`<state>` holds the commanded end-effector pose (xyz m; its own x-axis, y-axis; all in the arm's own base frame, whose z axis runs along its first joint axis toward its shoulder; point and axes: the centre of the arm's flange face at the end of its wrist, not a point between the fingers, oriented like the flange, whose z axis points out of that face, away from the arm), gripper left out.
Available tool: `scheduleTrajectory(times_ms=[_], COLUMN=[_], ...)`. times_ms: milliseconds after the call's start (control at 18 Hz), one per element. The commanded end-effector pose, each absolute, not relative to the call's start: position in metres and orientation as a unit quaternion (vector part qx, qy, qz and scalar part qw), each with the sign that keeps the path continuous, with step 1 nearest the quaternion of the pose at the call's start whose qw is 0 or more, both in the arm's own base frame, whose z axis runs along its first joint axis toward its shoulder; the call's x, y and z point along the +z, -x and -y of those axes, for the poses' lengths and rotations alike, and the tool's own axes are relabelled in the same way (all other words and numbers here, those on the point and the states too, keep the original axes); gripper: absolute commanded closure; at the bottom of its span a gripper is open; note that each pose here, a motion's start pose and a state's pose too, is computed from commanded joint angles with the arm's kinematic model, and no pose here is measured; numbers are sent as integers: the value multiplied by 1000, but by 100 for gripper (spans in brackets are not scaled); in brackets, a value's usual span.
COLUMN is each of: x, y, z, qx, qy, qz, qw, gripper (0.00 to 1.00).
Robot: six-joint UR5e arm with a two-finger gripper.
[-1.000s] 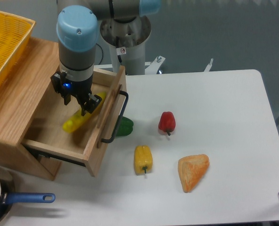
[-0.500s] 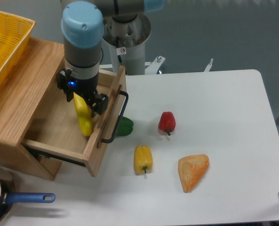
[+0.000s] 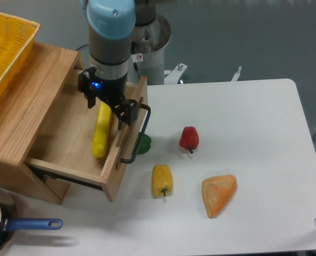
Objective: Place the banana in the top drawer
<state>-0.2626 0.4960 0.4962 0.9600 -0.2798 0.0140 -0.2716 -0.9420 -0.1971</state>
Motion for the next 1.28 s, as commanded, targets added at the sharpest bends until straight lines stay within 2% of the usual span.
scheduleTrajectory(times_ms=[611, 944, 1278], x=[509, 498, 484], y=[303, 326, 349], z=[-460, -437, -416], qx=[16, 37, 36], qy=[964, 950, 933], qz=[-247, -309, -358], qw=[100, 35, 16], gripper=[0, 0, 0])
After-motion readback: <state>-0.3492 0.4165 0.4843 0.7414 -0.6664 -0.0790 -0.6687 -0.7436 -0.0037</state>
